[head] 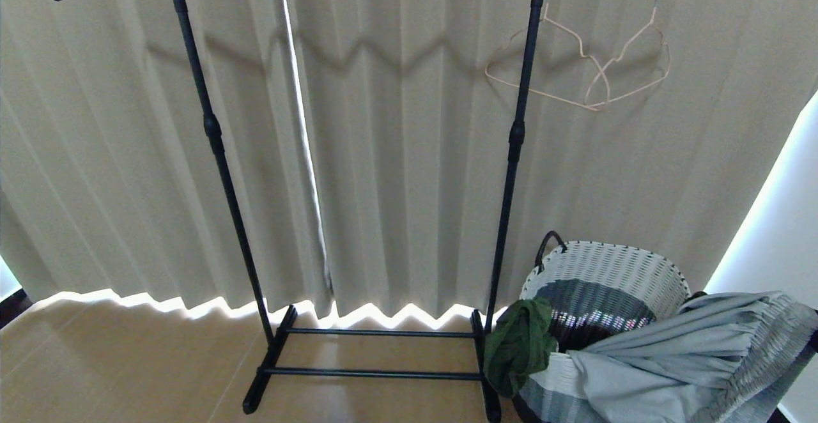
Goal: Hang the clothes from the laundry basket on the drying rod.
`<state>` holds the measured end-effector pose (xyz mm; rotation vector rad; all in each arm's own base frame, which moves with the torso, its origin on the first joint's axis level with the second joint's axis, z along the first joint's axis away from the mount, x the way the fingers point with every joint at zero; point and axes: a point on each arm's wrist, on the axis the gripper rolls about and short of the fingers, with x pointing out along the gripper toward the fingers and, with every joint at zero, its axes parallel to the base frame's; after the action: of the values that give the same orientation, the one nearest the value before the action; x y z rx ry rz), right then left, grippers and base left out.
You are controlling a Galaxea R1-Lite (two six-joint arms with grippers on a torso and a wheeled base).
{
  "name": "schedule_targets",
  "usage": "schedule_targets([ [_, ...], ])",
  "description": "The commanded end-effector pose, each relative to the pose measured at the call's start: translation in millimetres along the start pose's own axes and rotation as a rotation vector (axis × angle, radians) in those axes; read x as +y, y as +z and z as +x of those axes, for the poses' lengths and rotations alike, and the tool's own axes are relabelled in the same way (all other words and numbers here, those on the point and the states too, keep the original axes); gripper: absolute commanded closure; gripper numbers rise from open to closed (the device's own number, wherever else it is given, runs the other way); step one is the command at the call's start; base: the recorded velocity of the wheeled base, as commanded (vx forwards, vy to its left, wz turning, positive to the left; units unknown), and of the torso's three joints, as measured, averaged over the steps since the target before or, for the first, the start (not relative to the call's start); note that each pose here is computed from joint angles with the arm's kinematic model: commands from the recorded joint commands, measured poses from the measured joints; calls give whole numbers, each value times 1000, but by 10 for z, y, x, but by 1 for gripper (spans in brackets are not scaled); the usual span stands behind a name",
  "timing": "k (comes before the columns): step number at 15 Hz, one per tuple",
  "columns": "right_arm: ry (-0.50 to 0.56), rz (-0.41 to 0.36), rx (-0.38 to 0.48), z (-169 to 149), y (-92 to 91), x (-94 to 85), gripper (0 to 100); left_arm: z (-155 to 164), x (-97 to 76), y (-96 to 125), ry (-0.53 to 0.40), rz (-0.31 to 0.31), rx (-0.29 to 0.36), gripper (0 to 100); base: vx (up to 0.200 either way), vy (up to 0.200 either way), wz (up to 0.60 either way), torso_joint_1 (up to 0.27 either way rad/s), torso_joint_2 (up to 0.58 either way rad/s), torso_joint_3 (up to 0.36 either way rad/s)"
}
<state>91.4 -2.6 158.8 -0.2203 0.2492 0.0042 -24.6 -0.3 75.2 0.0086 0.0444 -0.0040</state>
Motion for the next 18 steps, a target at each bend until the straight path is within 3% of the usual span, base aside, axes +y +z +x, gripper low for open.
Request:
schedule_targets([
  [1, 15, -1, 4, 9, -7, 5, 100, 1, 0, 0, -1, 0, 2, 0, -200, 0, 0, -2, 2, 2],
  [4, 45, -1, 1, 9, -16, 13, 100, 1, 0, 0, -1, 0, 2, 0, -200, 0, 0, 5, 2, 2],
  [13, 51, -1, 5, 17, -17, 16, 100, 1, 0, 0, -1, 0, 2, 0, 0, 0, 0, 0, 0, 0],
  [18, 52, -1, 5, 17, -17, 17, 100, 1, 0, 0, 1, 0, 2, 0, 0, 160, 0, 4, 1, 1],
])
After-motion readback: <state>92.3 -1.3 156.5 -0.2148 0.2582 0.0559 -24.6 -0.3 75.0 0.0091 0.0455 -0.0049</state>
